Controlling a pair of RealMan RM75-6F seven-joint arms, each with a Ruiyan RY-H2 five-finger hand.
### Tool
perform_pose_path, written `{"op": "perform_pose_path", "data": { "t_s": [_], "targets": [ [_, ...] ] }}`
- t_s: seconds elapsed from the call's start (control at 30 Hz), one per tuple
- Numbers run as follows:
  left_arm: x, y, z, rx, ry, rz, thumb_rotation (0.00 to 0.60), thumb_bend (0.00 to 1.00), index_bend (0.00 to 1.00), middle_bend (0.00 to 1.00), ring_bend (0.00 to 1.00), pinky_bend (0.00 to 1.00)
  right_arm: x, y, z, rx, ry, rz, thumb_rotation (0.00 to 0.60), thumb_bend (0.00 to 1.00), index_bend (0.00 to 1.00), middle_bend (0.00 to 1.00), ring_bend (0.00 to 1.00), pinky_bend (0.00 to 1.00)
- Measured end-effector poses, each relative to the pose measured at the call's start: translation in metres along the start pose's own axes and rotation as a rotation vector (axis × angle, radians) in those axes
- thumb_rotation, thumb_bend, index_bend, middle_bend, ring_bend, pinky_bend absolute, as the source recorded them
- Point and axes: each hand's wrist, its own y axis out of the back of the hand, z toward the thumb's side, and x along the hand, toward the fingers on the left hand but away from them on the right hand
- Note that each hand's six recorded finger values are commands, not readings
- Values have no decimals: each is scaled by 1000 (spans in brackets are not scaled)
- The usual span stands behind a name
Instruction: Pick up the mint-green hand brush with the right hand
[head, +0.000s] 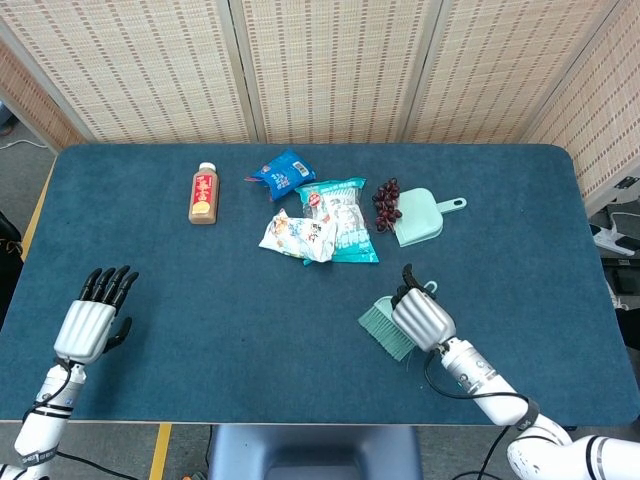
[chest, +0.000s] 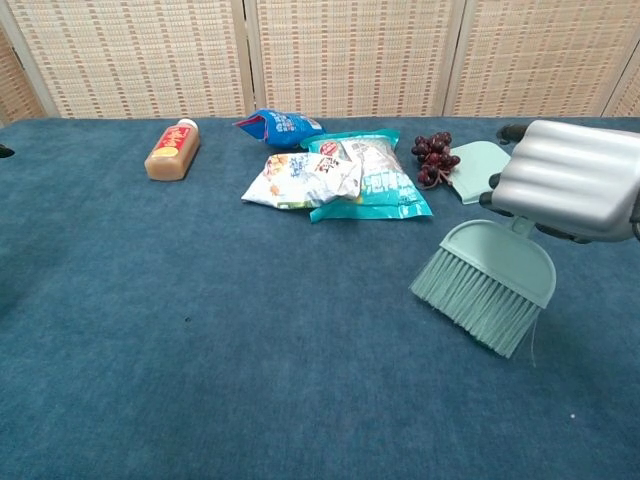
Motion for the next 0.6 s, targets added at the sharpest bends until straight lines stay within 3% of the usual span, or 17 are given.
{"op": "perform_pose_path", "data": {
  "t_s": [0.27,0.6],
  "targets": [
    [0,0,-1,5,5,0,600,454,0,0,0,53,1,-18,5,166,18,121,600,549,1000,905,628,205],
    [1,-4,0,14,8,-9,600,453,0,0,0,52,7,-56,-11,229,-29,224,600,549,1000,905,629,205]
  ]
}}
